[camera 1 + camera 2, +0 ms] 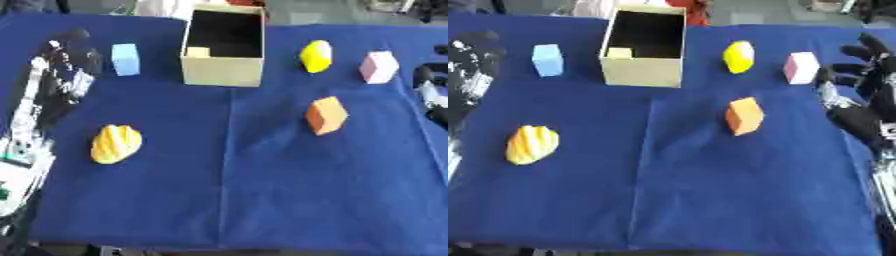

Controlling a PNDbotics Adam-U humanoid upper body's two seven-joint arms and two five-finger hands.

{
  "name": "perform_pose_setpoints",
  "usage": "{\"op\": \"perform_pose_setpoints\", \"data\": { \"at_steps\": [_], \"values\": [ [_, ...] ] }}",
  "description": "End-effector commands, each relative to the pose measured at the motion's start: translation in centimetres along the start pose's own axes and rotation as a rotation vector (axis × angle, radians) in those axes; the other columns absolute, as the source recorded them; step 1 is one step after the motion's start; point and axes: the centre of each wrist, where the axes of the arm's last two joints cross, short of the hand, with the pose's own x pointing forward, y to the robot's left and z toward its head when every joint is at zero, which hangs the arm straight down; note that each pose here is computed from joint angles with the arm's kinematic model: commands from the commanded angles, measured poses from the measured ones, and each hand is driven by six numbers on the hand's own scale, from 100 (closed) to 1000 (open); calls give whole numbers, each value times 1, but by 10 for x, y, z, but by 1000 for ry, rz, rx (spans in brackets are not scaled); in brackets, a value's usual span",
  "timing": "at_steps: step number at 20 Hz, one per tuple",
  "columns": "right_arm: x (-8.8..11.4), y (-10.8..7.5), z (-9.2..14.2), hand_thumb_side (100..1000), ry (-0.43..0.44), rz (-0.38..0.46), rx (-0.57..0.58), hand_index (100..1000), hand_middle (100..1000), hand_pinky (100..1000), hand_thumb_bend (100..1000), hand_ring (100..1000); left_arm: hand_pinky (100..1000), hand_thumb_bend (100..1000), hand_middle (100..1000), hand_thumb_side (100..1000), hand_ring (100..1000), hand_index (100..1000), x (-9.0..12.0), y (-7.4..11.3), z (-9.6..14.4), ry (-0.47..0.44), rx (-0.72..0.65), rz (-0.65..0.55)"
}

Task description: Pick up objects on the table and place them in the box.

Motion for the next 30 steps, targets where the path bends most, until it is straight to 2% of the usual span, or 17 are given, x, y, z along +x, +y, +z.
{"op": "perform_pose_setpoints", "data": {
  "at_steps": [1,8,15,20,25,30],
  "values": [
    [5,-4,-4,237,-23,8,-4,952,801,724,232,747,825,490,796,614,773,837,6,3,-4,-25,0,-15],
    [6,-4,-4,232,-27,8,-5,951,798,726,226,746,833,431,799,625,778,840,7,2,-4,-35,-13,-12],
    [6,-5,-4,232,-28,14,1,951,795,727,226,744,835,427,805,620,783,845,10,6,-6,-40,-38,-61],
    [5,-5,-4,239,-25,19,7,952,794,728,228,743,831,443,802,561,775,843,20,22,-8,-52,-196,-281],
    [4,-6,-4,242,-20,25,9,953,793,727,229,742,819,455,797,487,770,856,33,41,-5,-34,-502,-597],
    [2,-8,-3,245,-10,30,11,954,793,727,226,742,807,490,786,450,761,864,44,57,0,24,-764,-775]
  ]
}}
